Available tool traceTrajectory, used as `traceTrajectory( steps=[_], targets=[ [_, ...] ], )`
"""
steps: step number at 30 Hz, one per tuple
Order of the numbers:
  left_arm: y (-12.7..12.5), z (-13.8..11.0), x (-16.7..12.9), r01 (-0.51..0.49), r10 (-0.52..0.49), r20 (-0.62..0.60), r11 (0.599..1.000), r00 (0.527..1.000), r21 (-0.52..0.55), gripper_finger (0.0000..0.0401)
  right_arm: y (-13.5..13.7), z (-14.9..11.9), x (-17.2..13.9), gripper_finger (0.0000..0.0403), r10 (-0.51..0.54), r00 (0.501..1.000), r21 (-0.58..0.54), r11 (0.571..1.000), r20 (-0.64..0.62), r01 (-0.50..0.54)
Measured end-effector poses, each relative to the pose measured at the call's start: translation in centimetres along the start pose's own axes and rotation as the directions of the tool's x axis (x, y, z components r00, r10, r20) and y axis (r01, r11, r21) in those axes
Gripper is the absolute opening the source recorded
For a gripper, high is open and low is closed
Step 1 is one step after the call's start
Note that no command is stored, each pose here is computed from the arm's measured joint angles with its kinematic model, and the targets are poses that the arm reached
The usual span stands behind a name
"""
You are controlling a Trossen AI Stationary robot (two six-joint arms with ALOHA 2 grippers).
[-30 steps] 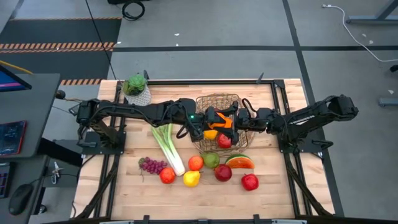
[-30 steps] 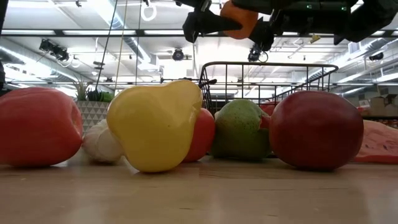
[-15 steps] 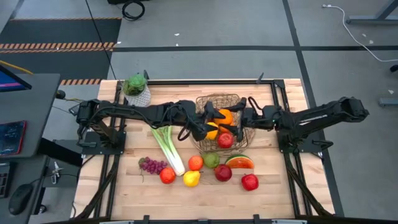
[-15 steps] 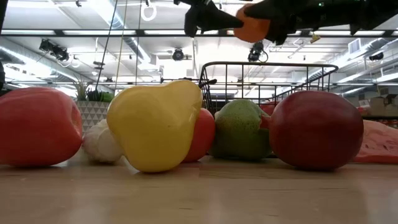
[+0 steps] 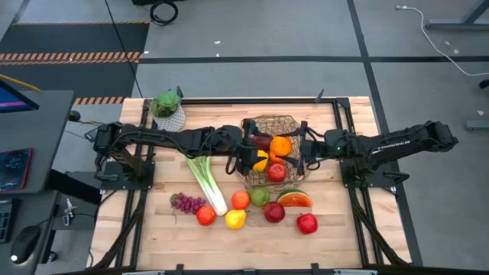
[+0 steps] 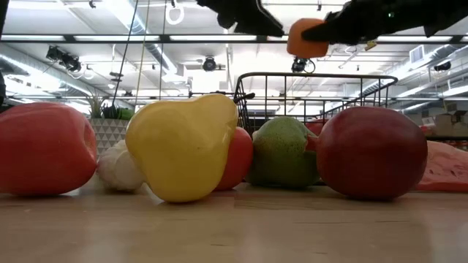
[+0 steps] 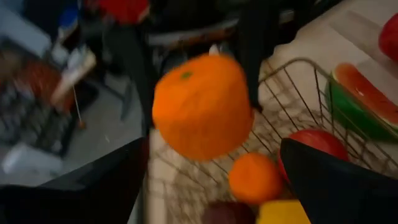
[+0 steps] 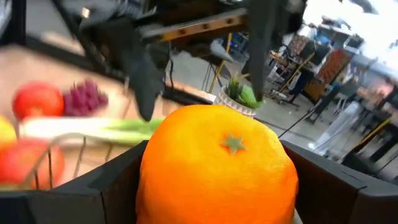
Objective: Build produce basket
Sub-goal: Put the orange into the brown wire basket
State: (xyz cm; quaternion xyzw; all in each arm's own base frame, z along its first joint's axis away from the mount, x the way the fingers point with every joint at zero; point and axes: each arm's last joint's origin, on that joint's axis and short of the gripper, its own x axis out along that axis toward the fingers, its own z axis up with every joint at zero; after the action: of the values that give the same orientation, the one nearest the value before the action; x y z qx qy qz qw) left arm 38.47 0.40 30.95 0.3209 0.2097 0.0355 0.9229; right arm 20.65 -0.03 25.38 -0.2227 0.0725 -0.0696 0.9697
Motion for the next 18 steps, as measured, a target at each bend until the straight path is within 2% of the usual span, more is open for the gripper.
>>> traceTrajectory(
  steps=[4,8,11,18],
  targets=[
    [-0.2,-0.4,0.0,0.009,-0.013,-0.049,0.995,0.999,-0.095,0.0369,0.3,-0.3,0.4,0.0334,0.016,1.0,-0.155,0.988,-0.02,-0.019],
    [0.1,-0.3,-0.9,0.017,-0.027,-0.063,0.988,0.998,-0.157,0.036,0.9,-0.2,0.4,0.0334,0.029,0.999,-0.297,0.954,-0.024,-0.034],
    [0.6,0.1,-2.0,0.025,-0.034,-0.04,0.98,0.999,-0.196,0.0352,1.5,0.1,0.2,0.0334,0.012,0.999,-0.412,0.911,-0.031,-0.023],
    [0.7,0.3,-2.7,0.057,-0.067,-0.027,0.96,0.997,-0.273,0.0347,2.7,0.9,-0.3,0.0334,-0.021,1.0,-0.635,0.773,-0.006,0.012]
  ],
)
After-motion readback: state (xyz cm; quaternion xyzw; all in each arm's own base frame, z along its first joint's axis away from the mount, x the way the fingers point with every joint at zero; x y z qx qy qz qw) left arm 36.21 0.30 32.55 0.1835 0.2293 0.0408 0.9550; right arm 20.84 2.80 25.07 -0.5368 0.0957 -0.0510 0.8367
